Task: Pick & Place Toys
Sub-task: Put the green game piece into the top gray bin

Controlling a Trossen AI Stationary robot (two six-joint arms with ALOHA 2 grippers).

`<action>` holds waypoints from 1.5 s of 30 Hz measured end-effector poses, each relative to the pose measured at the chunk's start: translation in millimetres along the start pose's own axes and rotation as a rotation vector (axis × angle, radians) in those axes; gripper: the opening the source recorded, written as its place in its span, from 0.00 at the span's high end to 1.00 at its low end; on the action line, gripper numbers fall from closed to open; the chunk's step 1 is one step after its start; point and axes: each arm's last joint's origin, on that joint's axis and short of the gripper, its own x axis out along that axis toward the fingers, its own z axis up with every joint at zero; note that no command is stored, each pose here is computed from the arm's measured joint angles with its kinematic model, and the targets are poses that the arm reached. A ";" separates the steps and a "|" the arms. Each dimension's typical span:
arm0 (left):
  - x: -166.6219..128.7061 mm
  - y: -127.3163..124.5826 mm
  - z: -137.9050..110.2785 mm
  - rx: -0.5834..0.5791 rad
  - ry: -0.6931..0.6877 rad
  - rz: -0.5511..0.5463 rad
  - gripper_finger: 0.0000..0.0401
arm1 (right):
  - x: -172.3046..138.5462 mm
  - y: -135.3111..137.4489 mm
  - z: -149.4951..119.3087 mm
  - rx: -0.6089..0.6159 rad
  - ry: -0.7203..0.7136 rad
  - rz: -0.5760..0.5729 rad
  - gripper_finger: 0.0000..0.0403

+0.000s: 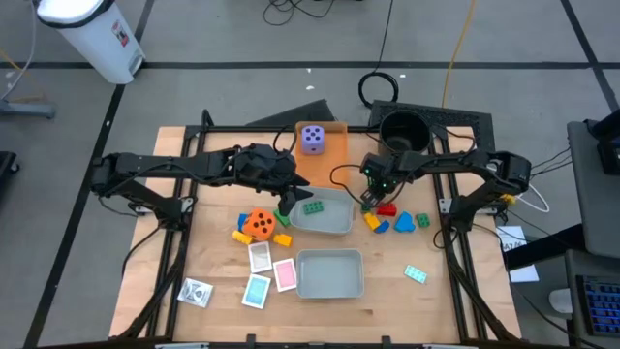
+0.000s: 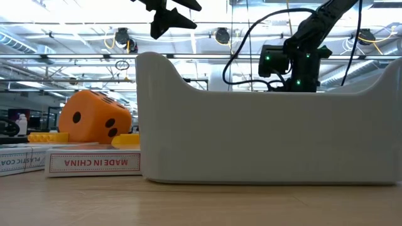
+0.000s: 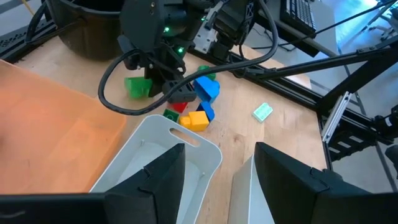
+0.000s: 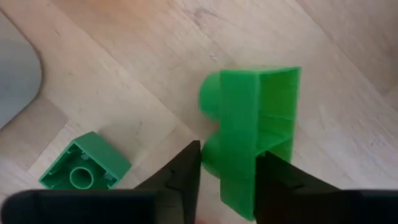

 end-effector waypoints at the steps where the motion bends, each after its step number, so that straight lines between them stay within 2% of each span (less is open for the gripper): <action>1: 0.0 0.0 0.0 0.000 0.000 0.000 0.51 | 0.0 0.0 0.0 0.000 0.000 0.000 0.80; 7: 0.0 0.0 0.0 -0.001 0.000 0.000 0.51 | -0.1 0.0 0.0 -0.022 0.000 0.001 0.96; 14: 0.0 0.0 0.0 -0.003 0.000 0.000 0.51 | -10.6 -0.2 0.6 -0.019 -0.048 0.025 0.95; 17: 0.0 -0.1 -0.1 -0.003 0.000 0.000 0.51 | -23.3 -0.5 0.6 0.001 -0.096 0.070 0.97; 22: 0.0 -0.1 0.2 -0.003 -0.002 -0.001 0.51 | -58.7 1.1 0.9 0.062 -0.241 0.262 0.98; 28: -0.3 0.9 4.5 -0.071 -0.039 -0.010 0.51 | -112.5 2.5 1.6 0.069 -0.526 0.542 0.96; 35: -2.6 7.6 19.9 -0.158 -0.166 -0.037 0.51 | -157.6 15.4 -0.8 -0.096 -0.845 0.753 0.98; 45: -11.1 8.1 45.3 -0.159 -0.403 -0.137 0.51 | -182.7 48.9 -2.4 -0.220 -1.081 0.979 0.98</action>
